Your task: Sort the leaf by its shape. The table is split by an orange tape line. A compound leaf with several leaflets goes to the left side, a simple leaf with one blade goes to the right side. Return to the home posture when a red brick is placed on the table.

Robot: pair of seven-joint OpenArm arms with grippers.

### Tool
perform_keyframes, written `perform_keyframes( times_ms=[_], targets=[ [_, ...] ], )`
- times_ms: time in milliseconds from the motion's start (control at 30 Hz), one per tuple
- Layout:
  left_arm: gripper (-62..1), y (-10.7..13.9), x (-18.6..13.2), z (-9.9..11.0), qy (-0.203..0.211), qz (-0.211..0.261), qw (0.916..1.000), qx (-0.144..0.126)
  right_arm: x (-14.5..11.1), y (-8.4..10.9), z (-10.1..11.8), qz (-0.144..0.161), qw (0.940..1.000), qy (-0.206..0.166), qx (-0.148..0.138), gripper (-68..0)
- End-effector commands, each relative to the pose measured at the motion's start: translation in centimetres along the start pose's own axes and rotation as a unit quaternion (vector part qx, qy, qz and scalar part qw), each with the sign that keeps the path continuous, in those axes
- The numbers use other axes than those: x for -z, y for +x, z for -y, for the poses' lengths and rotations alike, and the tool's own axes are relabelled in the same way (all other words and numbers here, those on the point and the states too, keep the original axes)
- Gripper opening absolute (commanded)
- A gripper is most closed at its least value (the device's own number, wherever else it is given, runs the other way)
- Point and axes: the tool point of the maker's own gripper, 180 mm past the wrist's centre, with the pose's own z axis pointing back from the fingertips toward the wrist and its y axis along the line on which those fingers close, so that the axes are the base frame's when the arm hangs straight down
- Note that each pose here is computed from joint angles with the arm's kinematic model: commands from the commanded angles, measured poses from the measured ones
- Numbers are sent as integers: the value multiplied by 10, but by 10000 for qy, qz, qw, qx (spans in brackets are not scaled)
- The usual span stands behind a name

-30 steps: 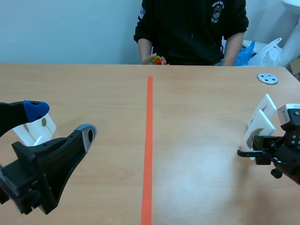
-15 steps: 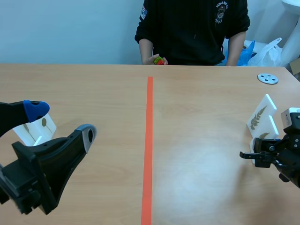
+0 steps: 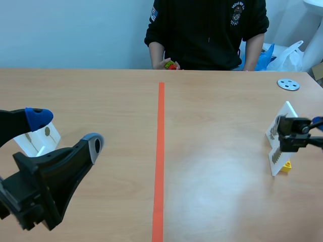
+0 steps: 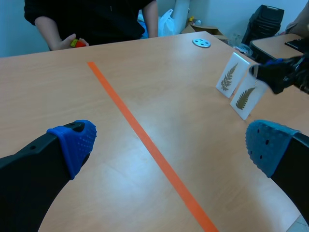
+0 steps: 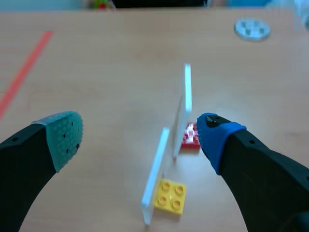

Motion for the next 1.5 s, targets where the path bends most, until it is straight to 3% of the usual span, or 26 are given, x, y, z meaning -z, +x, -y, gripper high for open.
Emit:
perform_keyframes(
  times_ms=[0,167,300,400,567,867,1467],
  targets=[
    [14,5,0,0,-5,104,9999,-13,-7,21,-1,223,9994,180,-187,-159],
    [14,2,0,-3,76,42,9999,92,-33,48,-25,369,9953,802,-401,3],
    [14,1,0,-3,75,10,9999,122,-53,45,-48,38,9925,1162,-387,4],
    [14,1,0,-3,76,-5,9999,121,-71,49,-70,-10,9887,1473,-282,4],
    [14,-4,0,-3,65,-129,9998,139,-93,53,-99,-164,9825,1806,-424,4],
    [14,-7,0,-3,65,-213,9997,136,-101,43,-109,-322,9825,1827,-158,4],
    [14,-7,0,-3,64,-228,9996,136,-101,41,-118,-320,9801,1956,-74,4]
  ],
)
